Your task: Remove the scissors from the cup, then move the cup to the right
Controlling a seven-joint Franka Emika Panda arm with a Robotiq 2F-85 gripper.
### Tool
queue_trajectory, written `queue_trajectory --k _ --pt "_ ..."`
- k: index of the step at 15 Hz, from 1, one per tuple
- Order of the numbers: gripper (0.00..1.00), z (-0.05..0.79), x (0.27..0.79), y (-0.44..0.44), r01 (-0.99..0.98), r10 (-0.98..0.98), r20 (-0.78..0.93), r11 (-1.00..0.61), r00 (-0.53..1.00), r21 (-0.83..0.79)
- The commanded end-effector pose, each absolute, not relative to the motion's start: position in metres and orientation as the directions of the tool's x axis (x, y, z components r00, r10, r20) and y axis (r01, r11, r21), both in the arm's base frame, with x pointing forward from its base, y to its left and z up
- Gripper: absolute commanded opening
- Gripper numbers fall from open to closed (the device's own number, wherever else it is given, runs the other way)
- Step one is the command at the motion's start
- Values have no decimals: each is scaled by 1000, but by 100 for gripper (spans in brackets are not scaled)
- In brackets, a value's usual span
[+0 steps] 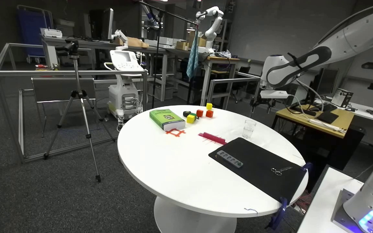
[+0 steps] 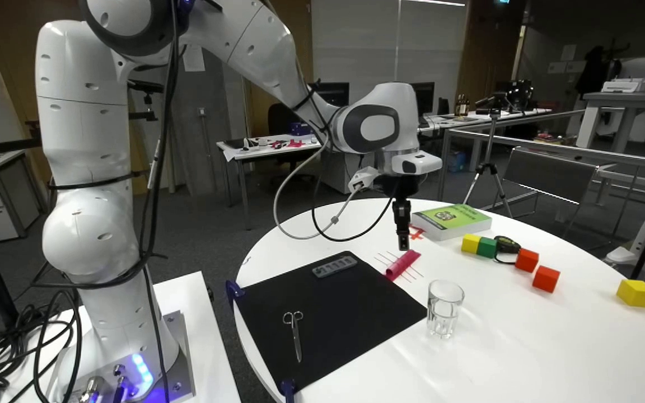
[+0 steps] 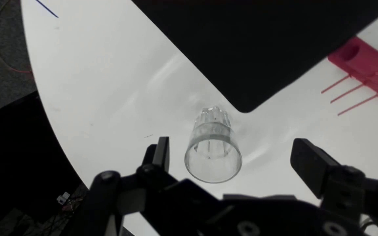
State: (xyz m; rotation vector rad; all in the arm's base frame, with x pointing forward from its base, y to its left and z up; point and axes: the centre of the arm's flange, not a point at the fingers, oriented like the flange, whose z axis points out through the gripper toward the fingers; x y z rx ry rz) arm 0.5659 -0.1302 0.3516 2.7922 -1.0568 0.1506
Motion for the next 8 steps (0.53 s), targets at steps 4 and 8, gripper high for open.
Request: queue_trajectory --k 4,8 --pt "100 373 456 -65 -358 -346 102 -922 933 148" --pt "100 383 410 -35 -242 -241 108 -970 964 -5"
